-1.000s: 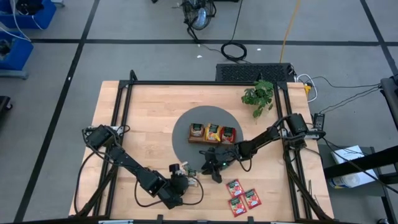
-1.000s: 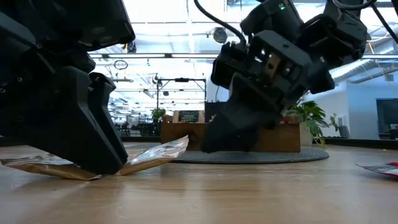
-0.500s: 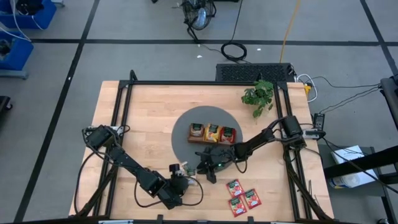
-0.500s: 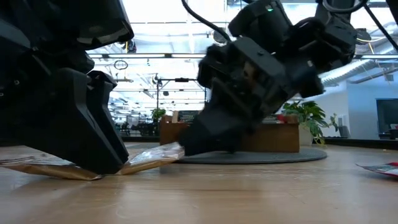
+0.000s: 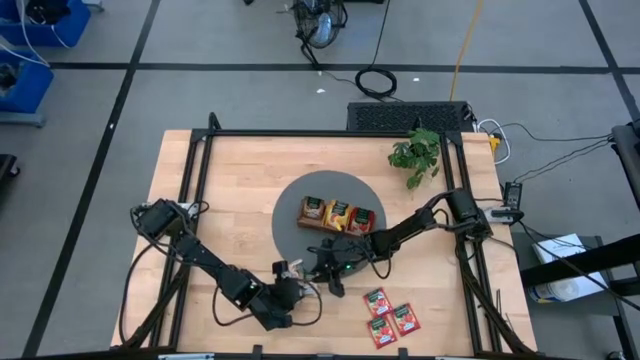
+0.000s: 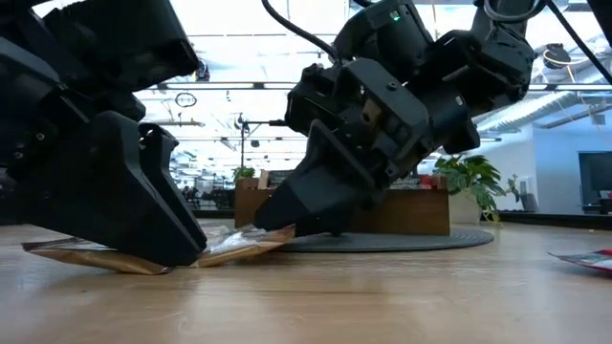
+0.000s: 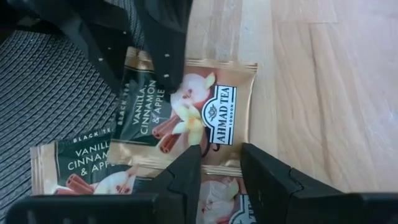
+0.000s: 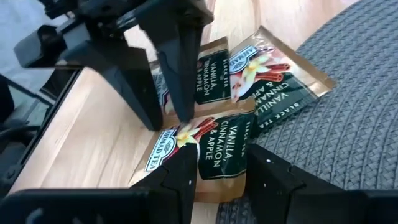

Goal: Pick & Place Tea
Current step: Put the gold tea bag into the left compartment of the wooden organizer

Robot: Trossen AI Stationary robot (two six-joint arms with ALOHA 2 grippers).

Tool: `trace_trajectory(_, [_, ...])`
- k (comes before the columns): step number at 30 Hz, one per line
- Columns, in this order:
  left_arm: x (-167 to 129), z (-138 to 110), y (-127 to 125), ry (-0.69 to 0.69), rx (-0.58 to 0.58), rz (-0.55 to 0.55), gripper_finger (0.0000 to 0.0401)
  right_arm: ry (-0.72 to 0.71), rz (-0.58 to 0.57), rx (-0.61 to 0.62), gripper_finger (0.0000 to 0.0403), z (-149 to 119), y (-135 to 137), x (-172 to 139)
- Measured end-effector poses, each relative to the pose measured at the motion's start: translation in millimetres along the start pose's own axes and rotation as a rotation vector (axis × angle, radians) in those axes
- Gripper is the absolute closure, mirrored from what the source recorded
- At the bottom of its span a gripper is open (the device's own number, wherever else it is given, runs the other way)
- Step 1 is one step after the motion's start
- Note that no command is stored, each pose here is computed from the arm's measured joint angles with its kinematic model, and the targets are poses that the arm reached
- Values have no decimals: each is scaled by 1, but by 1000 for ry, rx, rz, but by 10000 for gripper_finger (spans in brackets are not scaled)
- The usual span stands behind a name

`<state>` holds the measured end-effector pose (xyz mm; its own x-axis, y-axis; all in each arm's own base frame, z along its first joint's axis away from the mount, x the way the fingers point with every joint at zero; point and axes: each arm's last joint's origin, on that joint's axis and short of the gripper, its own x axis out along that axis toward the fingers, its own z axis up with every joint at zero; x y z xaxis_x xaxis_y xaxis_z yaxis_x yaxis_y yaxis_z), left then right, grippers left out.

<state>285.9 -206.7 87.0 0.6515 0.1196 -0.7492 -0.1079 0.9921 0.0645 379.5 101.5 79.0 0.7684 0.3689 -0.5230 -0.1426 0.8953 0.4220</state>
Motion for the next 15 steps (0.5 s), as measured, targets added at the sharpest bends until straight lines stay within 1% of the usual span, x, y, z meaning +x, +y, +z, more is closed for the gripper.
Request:
trace_trajectory(2, [1,0,1,-2,-5,-3,281,19,-2,-19,290,-2,0,0])
trace_trajectory(4, [1,0,1,-1,-4,-7,281,23,3,-28,302,-2,0,0])
trace_trajectory(7, [2,0,1,-5,10,-9,281,20,13,-59,335,-3,2,1])
trace_trajectory(11, [1,0,1,-13,41,-4,281,21,21,-101,390,-2,4,0])
trace_trajectory(13, [-1,3,1,-21,67,-8,281,25,31,-126,397,0,7,-3])
trace_trajectory(15, [-5,5,1,-28,86,-16,281,20,37,-153,394,4,11,-7])
